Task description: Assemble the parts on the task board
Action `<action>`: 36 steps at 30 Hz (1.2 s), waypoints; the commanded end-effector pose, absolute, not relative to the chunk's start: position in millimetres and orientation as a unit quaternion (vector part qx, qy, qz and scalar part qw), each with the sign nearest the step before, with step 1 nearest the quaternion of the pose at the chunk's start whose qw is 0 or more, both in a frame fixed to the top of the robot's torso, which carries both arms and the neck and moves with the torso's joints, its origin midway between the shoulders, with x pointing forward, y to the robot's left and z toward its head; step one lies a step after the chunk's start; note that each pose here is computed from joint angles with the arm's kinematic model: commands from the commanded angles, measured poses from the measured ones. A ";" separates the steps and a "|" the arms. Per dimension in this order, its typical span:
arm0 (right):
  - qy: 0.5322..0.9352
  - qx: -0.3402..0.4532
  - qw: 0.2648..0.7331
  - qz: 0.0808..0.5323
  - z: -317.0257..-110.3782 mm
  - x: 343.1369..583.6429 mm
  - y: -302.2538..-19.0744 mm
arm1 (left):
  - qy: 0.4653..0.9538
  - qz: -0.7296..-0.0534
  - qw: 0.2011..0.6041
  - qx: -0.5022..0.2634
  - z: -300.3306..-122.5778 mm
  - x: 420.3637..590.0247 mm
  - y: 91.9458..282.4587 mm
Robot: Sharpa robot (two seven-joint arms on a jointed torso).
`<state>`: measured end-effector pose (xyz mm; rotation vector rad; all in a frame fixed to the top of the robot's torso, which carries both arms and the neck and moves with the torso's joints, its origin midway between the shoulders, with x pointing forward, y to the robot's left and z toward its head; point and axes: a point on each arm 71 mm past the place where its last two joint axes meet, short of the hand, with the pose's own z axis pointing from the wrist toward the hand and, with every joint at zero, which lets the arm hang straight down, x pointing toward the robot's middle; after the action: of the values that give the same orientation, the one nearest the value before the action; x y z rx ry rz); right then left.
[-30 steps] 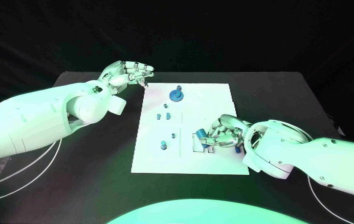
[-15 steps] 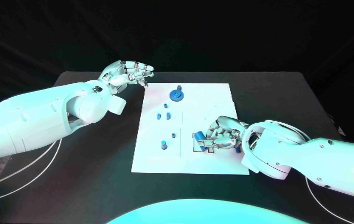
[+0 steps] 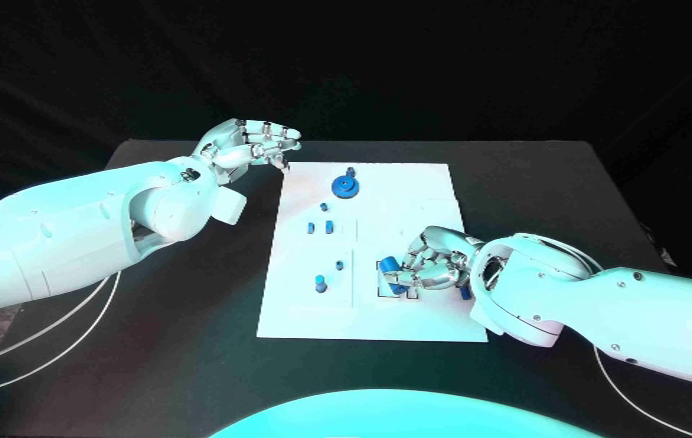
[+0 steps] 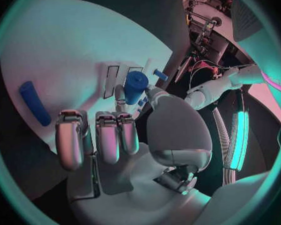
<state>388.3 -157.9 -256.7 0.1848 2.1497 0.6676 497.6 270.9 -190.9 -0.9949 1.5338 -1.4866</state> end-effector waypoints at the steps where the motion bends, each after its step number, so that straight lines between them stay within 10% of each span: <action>1: 0.861 0.063 0.429 0.265 -257.8 388.9 -155.9 | 0.601 -0.589 0.377 -0.386 -189.9 496.9 268.6; 36: 0.845 0.054 0.456 0.275 -251.0 379.2 -161.9 | 0.601 -0.587 0.379 -0.388 -189.7 496.5 270.2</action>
<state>380.2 -163.0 -253.8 0.1463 2.1149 0.6620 496.9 272.0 -190.8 -0.9968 1.5354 -1.4840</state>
